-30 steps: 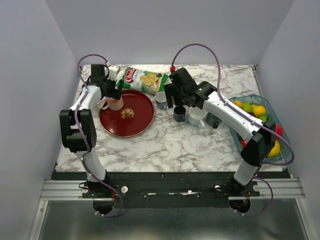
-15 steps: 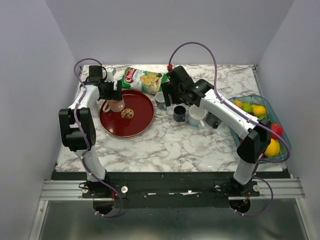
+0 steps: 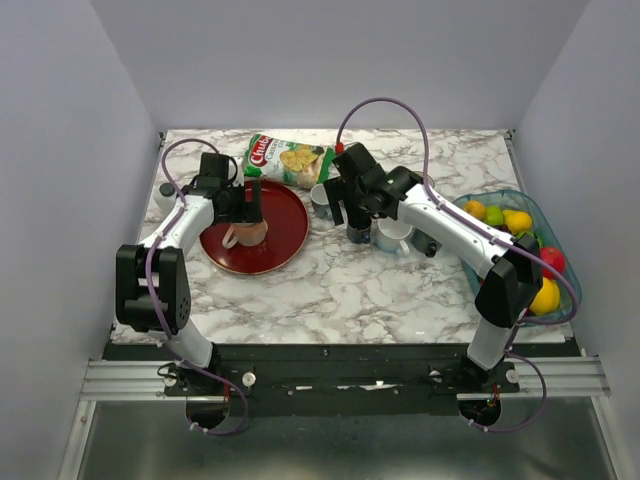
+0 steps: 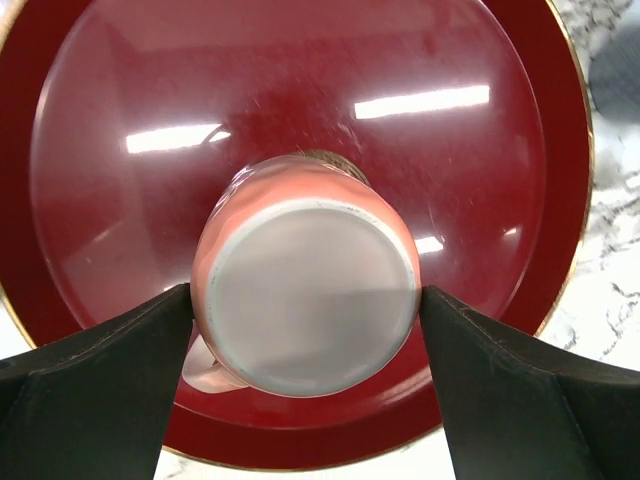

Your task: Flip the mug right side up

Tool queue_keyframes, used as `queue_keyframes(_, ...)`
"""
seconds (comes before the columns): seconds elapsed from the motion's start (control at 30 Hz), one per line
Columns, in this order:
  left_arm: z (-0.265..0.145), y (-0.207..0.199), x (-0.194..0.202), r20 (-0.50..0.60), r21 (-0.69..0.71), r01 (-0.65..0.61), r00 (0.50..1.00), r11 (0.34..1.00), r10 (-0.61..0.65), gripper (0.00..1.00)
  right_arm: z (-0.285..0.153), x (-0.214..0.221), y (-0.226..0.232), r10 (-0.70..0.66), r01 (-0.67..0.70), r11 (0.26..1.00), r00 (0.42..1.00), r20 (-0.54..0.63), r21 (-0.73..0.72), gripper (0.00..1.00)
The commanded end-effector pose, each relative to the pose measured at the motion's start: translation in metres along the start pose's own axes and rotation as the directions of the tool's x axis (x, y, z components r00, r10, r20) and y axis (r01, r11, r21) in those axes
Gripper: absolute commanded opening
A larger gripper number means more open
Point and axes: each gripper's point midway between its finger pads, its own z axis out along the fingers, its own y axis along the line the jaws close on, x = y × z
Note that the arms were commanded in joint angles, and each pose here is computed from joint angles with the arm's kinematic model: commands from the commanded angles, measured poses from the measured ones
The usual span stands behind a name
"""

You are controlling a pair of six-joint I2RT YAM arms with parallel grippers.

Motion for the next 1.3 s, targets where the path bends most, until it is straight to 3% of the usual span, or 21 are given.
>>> queue_keyframes(0.0, -0.014, -0.001, 0.004, 0.028, -0.018, 0.012, 1.0, 1.0, -0.011, 0.99, -0.014, -0.004, 0.001, 0.026, -0.025, 0.999, 0.999, 0.03, -0.04, 0.89)
queue_keyframes(0.2, -0.026, -0.015, 0.008, 0.037, 0.049, -0.024, 0.999, 0.999, 0.022, 0.99, -0.017, 0.001, 0.003, 0.028, -0.026, 0.998, 0.999, 0.031, -0.064, 0.9)
queue_keyframes(0.53, -0.049, -0.028, -0.013, 0.138, 0.093, 0.024, 0.99, 0.995, -0.037, 0.99, -0.018, 0.001, 0.005, 0.024, -0.021, 0.997, 0.999, 0.034, -0.076, 0.91)
queue_keyframes(0.83, -0.049, -0.019, 0.031, 0.07, 0.074, -0.086, 0.994, 0.994, 0.081, 0.99, -0.018, 0.002, 0.003, 0.012, -0.009, 0.997, 0.999, 0.033, -0.073, 0.91)
queue_keyframes(1.0, -0.05, -0.006, 0.03, 0.123, 0.0, -0.098, 0.988, 0.995, 0.098, 0.99, -0.016, 0.003, 0.007, 0.005, -0.003, 0.996, 1.0, 0.023, -0.092, 0.91)
queue_keyframes(1.13, -0.042, -0.006, 0.036, 0.126, 0.017, -0.129, 0.984, 0.992, 0.125, 0.99, -0.015, 0.005, 0.007, 0.005, -0.003, 0.996, 1.0, 0.016, -0.095, 0.91)
queue_keyframes(1.27, -0.026, -0.006, 0.045, 0.055, 0.041, -0.137, 0.989, 0.99, 0.135, 0.99, -0.015, 0.006, 0.009, 0.008, -0.006, 0.994, 1.0, 0.013, -0.105, 0.91)
